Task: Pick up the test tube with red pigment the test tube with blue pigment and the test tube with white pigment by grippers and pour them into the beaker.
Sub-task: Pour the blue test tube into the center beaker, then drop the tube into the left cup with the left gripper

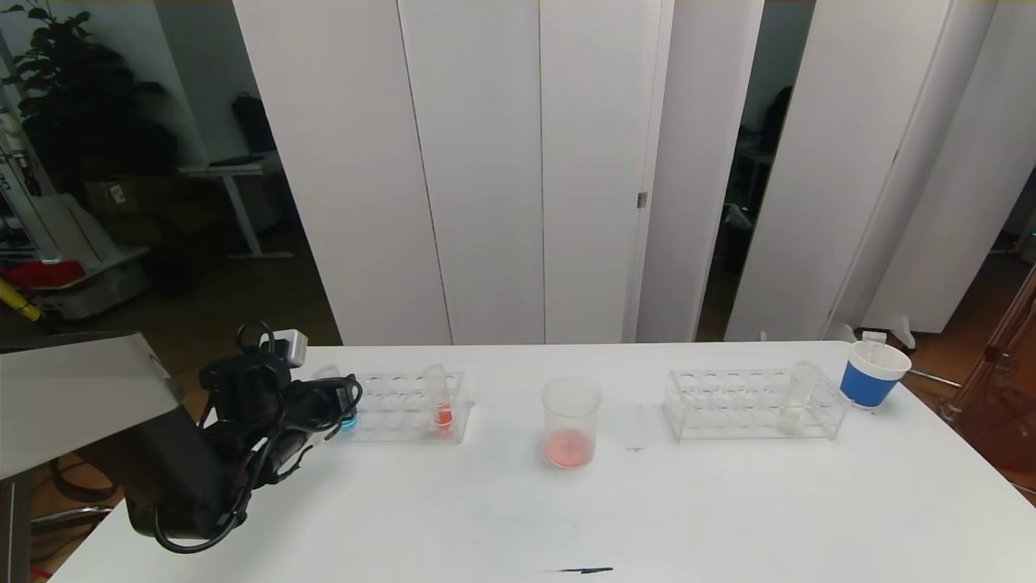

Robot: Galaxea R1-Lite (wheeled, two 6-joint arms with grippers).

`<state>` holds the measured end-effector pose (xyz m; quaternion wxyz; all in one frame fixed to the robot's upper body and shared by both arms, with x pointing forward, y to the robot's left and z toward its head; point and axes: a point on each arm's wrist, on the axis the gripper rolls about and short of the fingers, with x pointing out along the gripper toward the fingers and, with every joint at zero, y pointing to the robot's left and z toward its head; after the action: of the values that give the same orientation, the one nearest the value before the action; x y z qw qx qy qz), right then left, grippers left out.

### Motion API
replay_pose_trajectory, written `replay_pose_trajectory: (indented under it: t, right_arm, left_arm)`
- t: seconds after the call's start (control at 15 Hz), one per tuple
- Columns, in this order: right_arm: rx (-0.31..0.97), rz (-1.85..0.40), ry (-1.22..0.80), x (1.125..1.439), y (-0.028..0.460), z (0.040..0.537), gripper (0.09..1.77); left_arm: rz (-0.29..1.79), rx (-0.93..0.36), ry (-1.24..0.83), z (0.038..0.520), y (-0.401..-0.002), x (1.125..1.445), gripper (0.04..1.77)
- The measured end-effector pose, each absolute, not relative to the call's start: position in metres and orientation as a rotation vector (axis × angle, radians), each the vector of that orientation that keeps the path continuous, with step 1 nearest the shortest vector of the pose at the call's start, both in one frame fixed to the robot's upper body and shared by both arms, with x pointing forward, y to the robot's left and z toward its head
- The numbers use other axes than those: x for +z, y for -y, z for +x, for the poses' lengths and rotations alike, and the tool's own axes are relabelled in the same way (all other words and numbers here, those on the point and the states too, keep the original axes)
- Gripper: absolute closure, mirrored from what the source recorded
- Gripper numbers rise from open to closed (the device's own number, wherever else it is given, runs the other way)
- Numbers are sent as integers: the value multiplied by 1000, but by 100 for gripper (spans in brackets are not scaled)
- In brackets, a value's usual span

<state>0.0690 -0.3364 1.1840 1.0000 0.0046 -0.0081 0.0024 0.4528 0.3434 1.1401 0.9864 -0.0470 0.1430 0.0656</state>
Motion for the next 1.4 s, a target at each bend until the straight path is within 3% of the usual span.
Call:
replay_pose_trajectory:
  t: [0.73,1.4]
  right_arm:
    - [4,9,17,1184,336,69,11]
    - [5,9,16,1184,336,69,11]
  left_arm:
    - [-93,114,-210,449,-338,1169,120]
    - [-50,36,-82,446,-332,1215,121]
